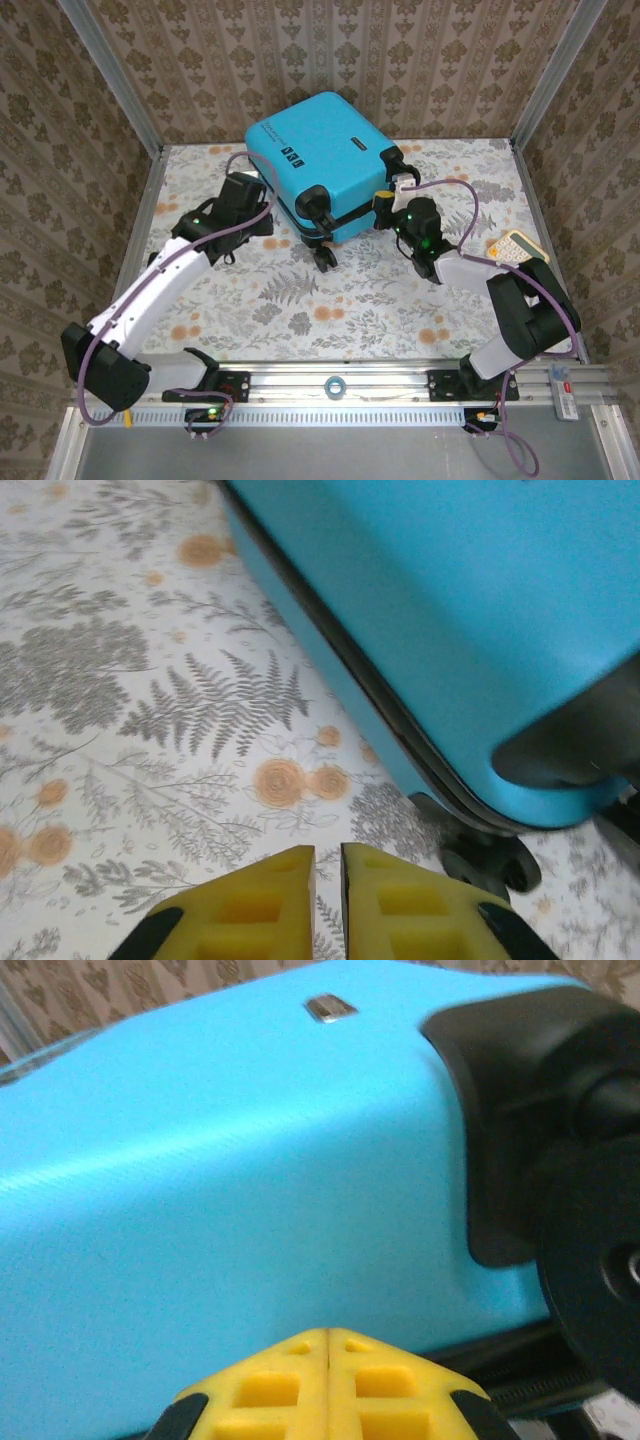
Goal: Pack the luggage
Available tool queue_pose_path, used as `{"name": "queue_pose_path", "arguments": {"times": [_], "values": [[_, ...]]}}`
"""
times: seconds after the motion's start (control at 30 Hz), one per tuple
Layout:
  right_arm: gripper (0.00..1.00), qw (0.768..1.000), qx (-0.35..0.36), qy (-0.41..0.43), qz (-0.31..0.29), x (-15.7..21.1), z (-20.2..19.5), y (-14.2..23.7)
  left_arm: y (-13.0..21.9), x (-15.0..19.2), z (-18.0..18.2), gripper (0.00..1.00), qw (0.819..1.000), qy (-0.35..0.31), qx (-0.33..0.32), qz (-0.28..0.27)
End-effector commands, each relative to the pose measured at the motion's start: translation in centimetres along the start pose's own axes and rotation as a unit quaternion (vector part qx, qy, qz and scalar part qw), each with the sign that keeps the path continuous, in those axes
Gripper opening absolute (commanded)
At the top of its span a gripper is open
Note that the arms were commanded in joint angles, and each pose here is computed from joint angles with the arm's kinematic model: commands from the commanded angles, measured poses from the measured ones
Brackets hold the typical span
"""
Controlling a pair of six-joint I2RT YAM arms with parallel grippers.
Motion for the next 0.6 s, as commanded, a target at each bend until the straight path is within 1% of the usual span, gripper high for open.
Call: {"name": "queue_pose_path", "arguments": {"times": [0.0,0.03,0.07,0.1,0.23,0.4,0.5,0.57], "values": [[0.00,0.999,-0.030,0.013,-0.013,-1.0,1.0,-0.5,0.8,-1.5,-2.9,0.44,0.997,-0.028,0.067,-0.022],[0.00,0.999,-0.033,0.013,-0.011,-1.0,1.1,-0.5,0.8,-1.7,-3.9,0.53,0.996,-0.034,0.085,-0.024],[0.00,0.999,-0.033,0.013,-0.011,-1.0,1.1,-0.5,0.8,-1.8,-4.6,0.58,0.994,-0.038,0.097,-0.024],[0.00,0.999,-0.032,0.013,-0.007,-0.8,1.0,-0.5,0.7,-1.9,-5.4,0.61,0.993,-0.039,0.108,-0.024],[0.00,0.999,-0.033,0.012,0.001,-0.5,1.0,-0.4,-0.4,-2.0,-8.1,0.67,0.988,-0.033,0.152,-0.018],[0.00,0.999,-0.034,0.013,0.008,-0.2,0.9,-0.1,-1.9,-2.1,-9.8,0.73,0.987,-0.035,0.157,0.000],[0.00,0.999,-0.039,0.016,0.022,0.0,0.9,0.1,-2.4,-1.9,-10.4,0.80,0.986,-0.036,0.160,0.010],[0.00,0.998,-0.047,0.016,0.033,0.1,1.0,0.1,-2.7,-1.8,-10.7,0.81,0.986,-0.036,0.160,0.015]]}}
Point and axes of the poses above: each hand's point on the last joint's axis, 136 mm out from that joint toward the fingers, its own y axis back along the fingers, its own z axis along the line the jaws close on, x = y × z, the point moved 9 cm from there along y, back along the fingers, and after that the axes turned 10 degrees about -y, right-handed, at the moved point
